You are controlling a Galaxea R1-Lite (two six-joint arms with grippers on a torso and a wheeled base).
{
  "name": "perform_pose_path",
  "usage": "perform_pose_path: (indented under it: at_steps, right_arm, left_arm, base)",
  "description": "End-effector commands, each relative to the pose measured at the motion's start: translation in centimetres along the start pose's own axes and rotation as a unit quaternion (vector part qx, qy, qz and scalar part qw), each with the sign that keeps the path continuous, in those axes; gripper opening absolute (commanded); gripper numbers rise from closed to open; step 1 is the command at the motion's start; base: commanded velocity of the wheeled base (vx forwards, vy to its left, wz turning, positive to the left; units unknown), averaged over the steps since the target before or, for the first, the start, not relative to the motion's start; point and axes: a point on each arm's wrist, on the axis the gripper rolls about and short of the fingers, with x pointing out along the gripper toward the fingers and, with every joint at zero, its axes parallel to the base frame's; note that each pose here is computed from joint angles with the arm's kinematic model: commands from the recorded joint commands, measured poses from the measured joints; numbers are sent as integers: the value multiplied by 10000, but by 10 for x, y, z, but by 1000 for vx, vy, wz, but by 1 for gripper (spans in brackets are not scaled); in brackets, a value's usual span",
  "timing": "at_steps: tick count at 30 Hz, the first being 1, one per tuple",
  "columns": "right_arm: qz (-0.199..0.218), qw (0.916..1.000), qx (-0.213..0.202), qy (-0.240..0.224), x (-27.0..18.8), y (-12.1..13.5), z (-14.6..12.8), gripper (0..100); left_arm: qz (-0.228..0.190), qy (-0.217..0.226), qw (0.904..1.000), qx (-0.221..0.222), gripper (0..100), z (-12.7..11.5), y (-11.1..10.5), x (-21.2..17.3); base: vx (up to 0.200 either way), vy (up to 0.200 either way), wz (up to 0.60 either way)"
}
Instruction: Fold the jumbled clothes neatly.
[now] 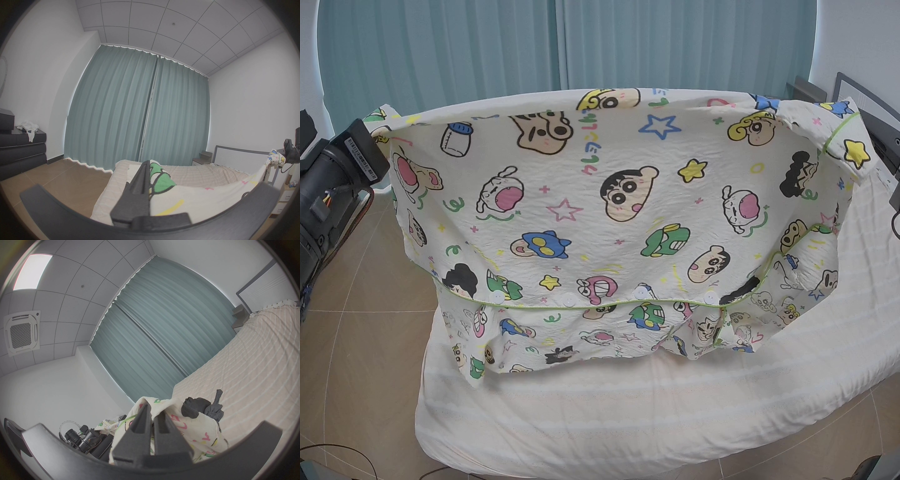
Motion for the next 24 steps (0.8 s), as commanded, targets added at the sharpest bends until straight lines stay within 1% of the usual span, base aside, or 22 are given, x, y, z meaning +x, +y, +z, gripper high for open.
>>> perform_pose_path:
  at_steps: [1, 6, 13, 17, 24]
  right_arm:
    - [0, 10000, 0, -1, 0, 0, 0, 0]
    - [63, 9998, -16, -164, -2, 4, 8, 0]
    - [45, 9999, -15, -139, -4, 3, 7, 0]
    - [62, 9997, -29, -249, -10, 4, 11, 0]
    - [49, 9996, -44, -267, -11, 4, 12, 0]
  left_arm:
    - [-12, 28, 10000, 15, 0, -2, -1, 1]
    - [-13, 55, 10000, 37, 0, -3, 0, 0]
    - [-13, 55, 10000, 37, 0, -3, 0, 0]
    - [-13, 35, 10000, 26, 0, -2, 0, -1]
    - [-13, 35, 10000, 26, 0, -2, 0, -1]
  base:
    - [0, -200, 0]
    - [0, -200, 0]
    - [0, -200, 0]
    - [0, -200, 0]
    - [0, -200, 0]
